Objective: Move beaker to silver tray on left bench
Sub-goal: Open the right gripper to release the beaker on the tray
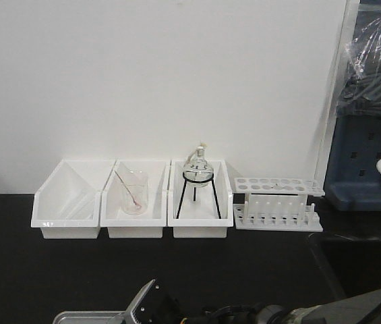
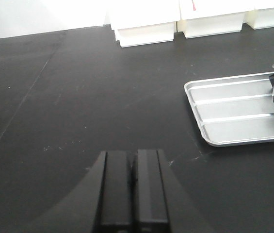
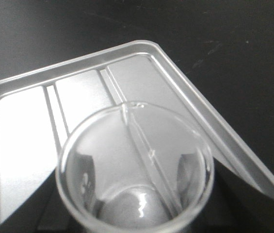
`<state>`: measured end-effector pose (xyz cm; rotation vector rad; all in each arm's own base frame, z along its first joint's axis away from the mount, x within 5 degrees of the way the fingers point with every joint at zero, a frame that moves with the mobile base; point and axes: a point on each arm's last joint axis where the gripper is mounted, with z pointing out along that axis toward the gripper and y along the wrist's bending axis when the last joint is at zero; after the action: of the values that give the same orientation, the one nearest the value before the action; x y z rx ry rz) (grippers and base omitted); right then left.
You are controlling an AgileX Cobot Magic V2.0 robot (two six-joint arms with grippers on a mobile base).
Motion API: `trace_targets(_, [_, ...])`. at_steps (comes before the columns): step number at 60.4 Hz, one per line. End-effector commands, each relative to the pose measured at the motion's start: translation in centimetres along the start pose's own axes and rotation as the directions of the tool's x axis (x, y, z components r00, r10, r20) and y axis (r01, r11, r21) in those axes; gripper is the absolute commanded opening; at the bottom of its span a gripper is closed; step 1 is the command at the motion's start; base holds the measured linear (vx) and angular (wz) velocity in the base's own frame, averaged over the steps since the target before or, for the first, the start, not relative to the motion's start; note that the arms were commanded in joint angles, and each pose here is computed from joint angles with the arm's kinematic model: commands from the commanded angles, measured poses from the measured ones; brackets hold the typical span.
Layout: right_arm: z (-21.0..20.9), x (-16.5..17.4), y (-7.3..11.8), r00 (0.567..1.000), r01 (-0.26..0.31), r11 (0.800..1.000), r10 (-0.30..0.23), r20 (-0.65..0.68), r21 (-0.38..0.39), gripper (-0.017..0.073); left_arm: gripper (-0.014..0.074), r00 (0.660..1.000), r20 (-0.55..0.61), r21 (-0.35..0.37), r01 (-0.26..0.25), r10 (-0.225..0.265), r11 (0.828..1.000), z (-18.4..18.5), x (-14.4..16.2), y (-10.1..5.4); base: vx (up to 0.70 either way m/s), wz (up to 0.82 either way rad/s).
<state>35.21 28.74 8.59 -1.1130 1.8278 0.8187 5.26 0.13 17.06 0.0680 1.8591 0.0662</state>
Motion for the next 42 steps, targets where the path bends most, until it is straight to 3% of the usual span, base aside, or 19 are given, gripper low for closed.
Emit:
trace_targets(1, [-0.96, -3.45, 0.22, 0.993, 0.03, 1.0, -0.029, 0.112, -0.008, 0.0021, 0.0001, 0.998, 0.064, 0.005, 0.003, -0.003, 1.0, 0.15, -0.09, -0.07, 0.0, 0.0])
trace_targets(13, [-0.97, -3.5, 0.16, 0.993, 0.019, 1.0, -0.019, 0.118, -0.003, 0.0134, 0.0001, 0.998, 0.064, 0.005, 0.003, -0.003, 1.0, 0.15, -0.09, -0.07, 0.0, 0.0])
trace_targets(30, [-1.03, -3.76, 0.3, 0.989, 0.012, 1.0, -0.008, 0.148, -0.022, 0.0474, 0.0001, 0.998, 0.064, 0.005, 0.003, -0.003, 1.0, 0.15, -0.09, -0.07, 0.0, 0.0])
trace_targets(42, [-1.15, -4.1, 0.47, 0.985, 0.016, 0.999, -0.009, 0.174, -0.04, 0.0541, 0.0001, 0.998, 0.064, 0.005, 0.003, -0.003, 1.0, 0.15, -0.09, -0.07, 0.0, 0.0])
